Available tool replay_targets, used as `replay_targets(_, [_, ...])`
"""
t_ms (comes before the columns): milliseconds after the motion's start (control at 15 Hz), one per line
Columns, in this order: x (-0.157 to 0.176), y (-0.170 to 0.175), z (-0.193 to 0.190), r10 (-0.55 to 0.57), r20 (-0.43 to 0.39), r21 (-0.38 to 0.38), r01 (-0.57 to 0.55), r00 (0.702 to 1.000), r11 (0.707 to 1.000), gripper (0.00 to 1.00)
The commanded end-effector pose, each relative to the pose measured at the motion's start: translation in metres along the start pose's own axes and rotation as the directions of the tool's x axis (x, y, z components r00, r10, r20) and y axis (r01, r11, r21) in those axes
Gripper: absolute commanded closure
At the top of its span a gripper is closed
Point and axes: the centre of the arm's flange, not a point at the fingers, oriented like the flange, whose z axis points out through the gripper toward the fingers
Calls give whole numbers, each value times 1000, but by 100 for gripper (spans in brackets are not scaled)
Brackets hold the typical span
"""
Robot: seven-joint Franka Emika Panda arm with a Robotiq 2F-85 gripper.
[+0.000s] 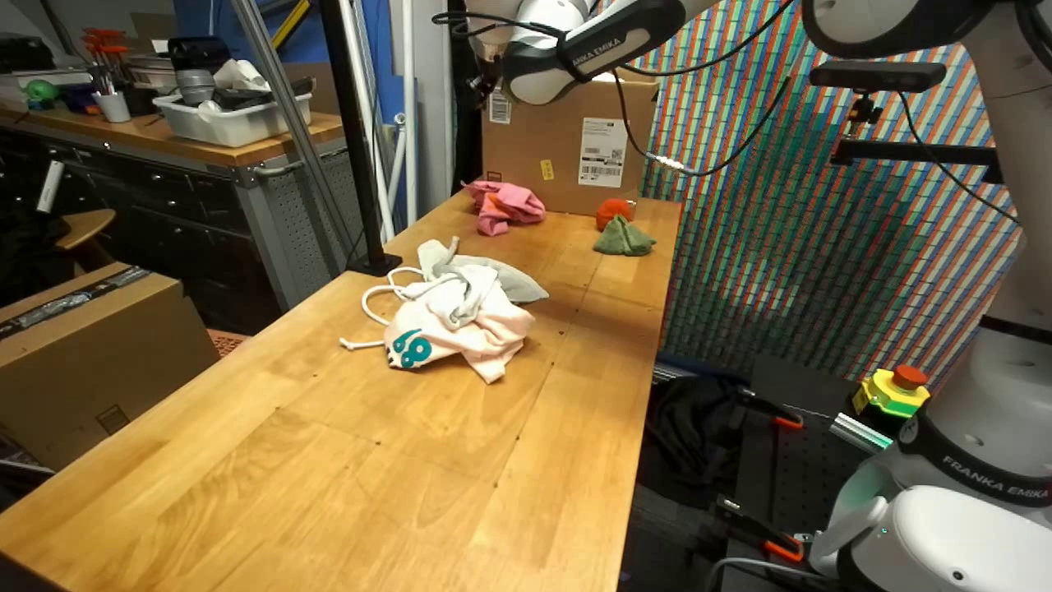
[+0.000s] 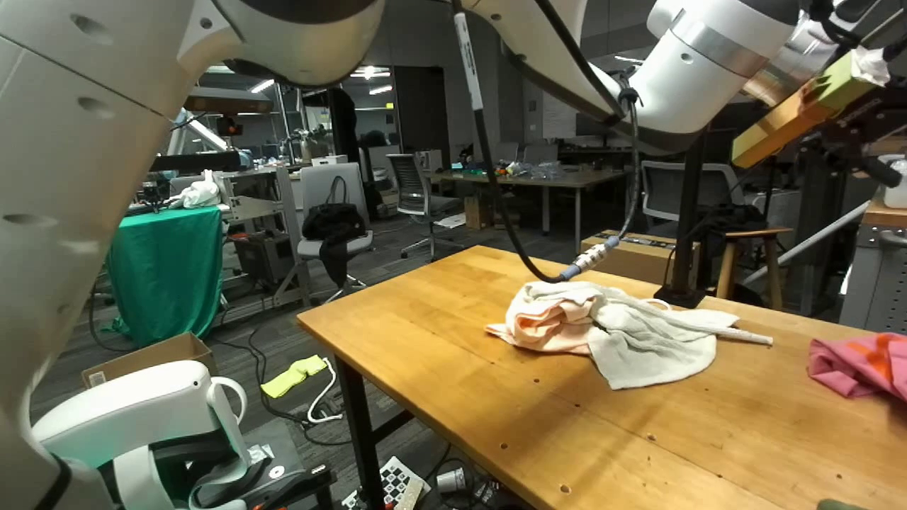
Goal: Put the clothes, plush toy and rope separately on the table
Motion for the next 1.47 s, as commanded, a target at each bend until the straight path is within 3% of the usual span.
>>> replay_targets(0, [-21, -21, -54, -118, 21, 158, 113, 993, 981, 0])
replay_targets(333, [-58, -57, -113, -281, 26, 375, 251, 959, 892, 0])
replay_targets(600, [-93, -85, -148, -409, 10, 535, 340, 913, 773, 0])
replay_targets(733, [-112, -104, -158, -486, 8, 599, 385, 874, 702, 0])
replay_targets(867, [-131, -124, -167, -537, 5, 636, 412, 843, 652, 0])
replay_targets(1200, [-169, -173, -182, -598, -27, 669, 459, 801, 585, 0])
replay_targets(1400, [-182, -199, -190, -592, -20, 674, 448, 806, 587, 0])
